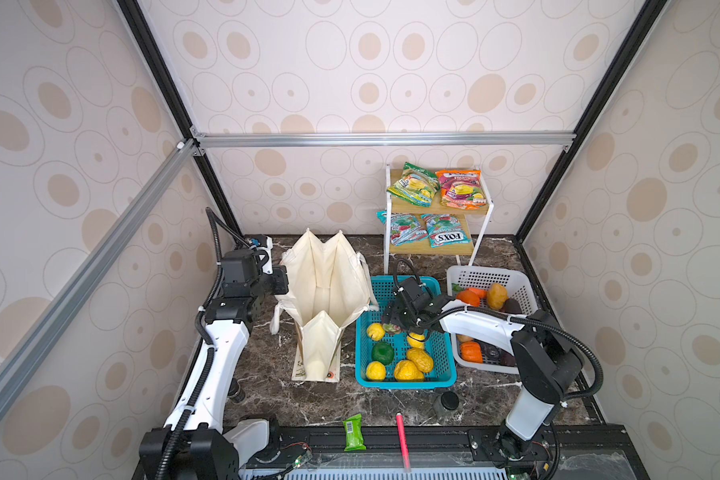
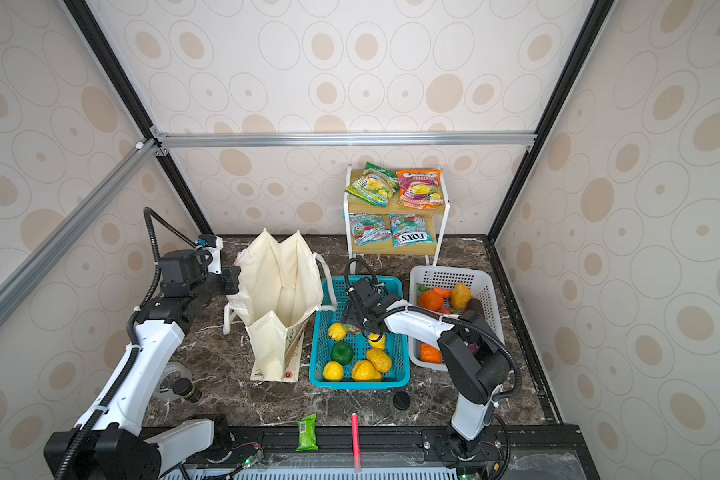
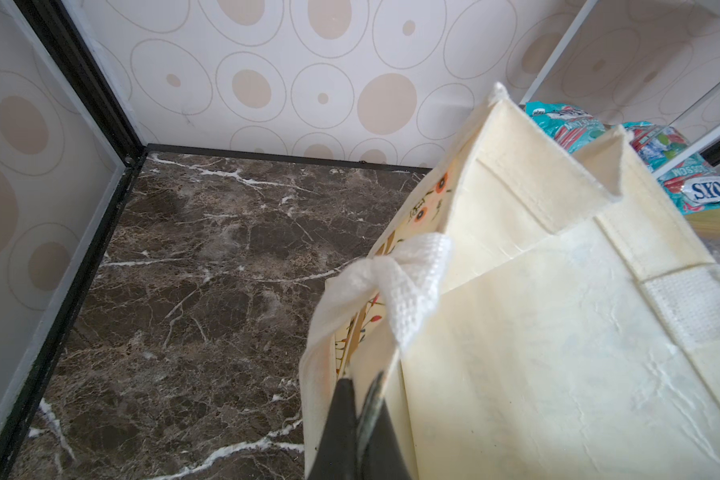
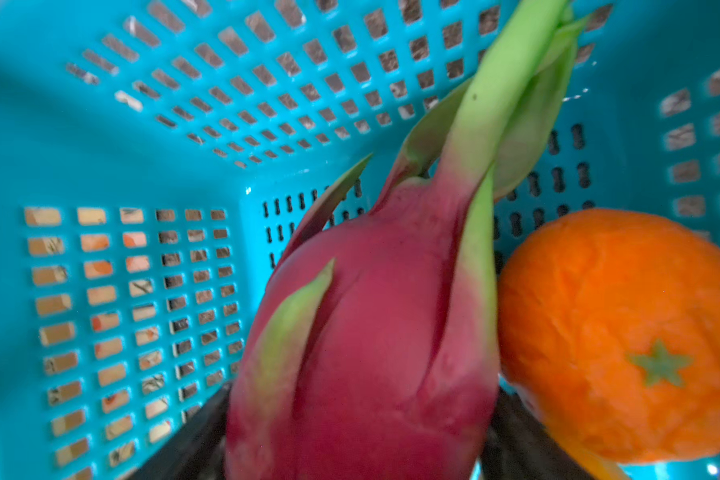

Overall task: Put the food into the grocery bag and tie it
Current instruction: 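Lower the right gripper into the teal basket and grasp the dragon fruit, then lift the dragon fruit with the right gripper and carry it into the tote bag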

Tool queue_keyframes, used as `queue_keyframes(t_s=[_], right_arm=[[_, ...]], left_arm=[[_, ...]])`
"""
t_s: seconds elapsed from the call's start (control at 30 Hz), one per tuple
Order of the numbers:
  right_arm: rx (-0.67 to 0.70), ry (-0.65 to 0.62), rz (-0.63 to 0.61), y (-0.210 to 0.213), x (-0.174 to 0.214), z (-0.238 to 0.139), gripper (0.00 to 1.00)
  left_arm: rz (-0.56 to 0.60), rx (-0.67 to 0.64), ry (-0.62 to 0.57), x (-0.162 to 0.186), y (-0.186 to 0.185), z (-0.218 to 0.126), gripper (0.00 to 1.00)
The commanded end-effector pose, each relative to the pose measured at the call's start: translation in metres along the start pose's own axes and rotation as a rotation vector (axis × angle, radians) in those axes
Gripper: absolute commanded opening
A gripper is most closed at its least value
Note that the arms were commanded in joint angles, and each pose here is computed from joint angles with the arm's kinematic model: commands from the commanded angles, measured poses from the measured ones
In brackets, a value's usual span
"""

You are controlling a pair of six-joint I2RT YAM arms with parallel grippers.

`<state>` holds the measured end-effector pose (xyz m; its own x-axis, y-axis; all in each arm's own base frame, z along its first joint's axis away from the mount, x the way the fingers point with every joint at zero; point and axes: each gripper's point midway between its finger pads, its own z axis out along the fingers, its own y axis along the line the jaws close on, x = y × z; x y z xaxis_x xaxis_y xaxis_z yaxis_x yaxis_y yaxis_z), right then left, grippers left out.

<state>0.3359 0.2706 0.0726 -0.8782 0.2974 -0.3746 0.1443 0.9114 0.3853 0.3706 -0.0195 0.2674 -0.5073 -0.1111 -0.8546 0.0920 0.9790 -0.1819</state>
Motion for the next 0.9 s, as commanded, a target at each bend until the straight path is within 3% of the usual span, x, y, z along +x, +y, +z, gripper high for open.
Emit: queue_keyframes(t_s=[0.0,0.27,0.67,0.87], right_arm=[[0.024,0.017,-0.001,-0.008,0.005,0.007,0.74],[0.001,-0.025,-0.05,-0.003,0.0,-0.018,0.64],[-0.089,-0.027,-0.165,0.006,0.001,-0.069,0.63],[-0.11,-0.085,-0.207,0.007,-0.009,-0.102,0.63]], left_arm=[[0.018,0.018,-0.064,-0.017,-0.005,-0.012,0.0],[0.013,0.015,-0.059,-0.016,-0.004,-0.011,0.0],[-0.004,0.023,-0.05,-0.012,-0.005,-0.009,0.0],[-0.011,0.034,-0.049,-0.011,-0.006,-0.008,0.0]])
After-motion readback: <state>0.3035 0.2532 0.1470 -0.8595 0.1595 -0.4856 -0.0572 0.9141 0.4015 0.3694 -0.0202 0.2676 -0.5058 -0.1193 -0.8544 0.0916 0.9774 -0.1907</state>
